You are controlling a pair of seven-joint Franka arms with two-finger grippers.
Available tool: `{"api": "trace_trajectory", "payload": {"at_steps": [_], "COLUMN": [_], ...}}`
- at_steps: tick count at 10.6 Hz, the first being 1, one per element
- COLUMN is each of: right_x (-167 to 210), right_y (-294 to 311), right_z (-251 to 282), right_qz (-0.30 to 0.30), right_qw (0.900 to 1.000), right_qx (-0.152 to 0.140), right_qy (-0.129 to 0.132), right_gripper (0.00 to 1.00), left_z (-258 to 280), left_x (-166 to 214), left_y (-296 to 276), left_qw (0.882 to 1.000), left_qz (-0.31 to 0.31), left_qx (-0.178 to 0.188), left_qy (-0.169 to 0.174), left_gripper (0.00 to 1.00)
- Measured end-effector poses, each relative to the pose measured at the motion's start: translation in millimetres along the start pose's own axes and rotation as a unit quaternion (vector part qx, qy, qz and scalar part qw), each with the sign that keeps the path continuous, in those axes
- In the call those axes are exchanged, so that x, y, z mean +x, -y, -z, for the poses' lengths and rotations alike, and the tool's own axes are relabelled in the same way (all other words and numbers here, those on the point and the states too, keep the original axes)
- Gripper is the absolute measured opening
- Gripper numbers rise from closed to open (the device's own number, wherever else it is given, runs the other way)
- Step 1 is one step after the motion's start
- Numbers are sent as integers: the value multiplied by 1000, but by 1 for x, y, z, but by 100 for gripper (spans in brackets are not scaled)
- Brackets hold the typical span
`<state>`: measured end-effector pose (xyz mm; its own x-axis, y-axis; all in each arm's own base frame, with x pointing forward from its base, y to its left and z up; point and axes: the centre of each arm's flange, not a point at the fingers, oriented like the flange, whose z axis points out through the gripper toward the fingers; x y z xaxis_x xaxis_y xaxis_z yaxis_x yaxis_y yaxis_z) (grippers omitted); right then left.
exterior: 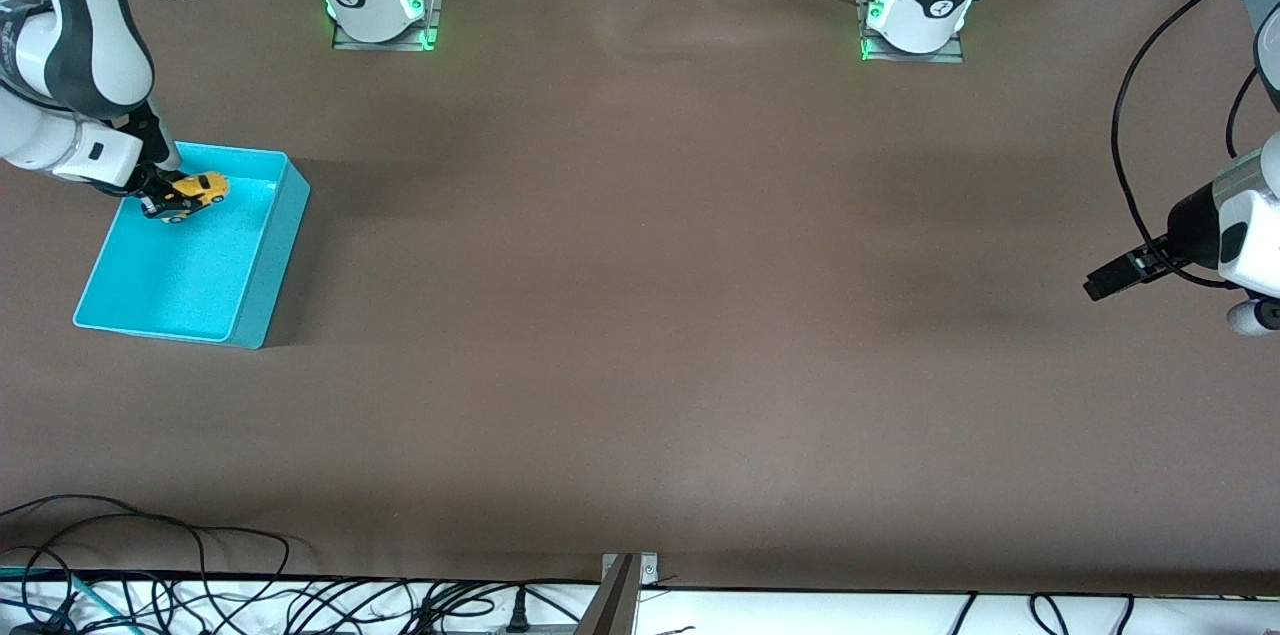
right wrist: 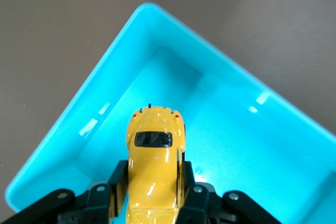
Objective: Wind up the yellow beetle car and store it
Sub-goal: 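Carry the car with the right gripper into the teal box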
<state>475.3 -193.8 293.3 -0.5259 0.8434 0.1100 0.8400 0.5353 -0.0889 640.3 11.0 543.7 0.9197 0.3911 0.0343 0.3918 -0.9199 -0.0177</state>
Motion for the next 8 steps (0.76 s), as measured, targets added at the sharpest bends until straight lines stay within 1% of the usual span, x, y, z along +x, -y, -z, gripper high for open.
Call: {"api": "trace_trajectory", "payload": {"at_steps": [2,4,8], "right_x": [-13,-17,-27], "right_y": [6,7,14], "right_z": [-34,-61,-76], "right_qz": [29,47,60], "right_qw": [1000,999,998], "right_qx": [0,1,-6], "right_qy": [-11,-22,-19], "right_gripper": [44,44,44], "left_z": [0,1,1], "left_x": [0,0,-1], "left_y": [0,-1,-2], "left_qw": [1000,1000,1000], "left_qz": [0,-1,-2], "left_qx": [0,-1,-1], "left_qy": [0,-1,-1], "left_gripper": [100,100,100]}}
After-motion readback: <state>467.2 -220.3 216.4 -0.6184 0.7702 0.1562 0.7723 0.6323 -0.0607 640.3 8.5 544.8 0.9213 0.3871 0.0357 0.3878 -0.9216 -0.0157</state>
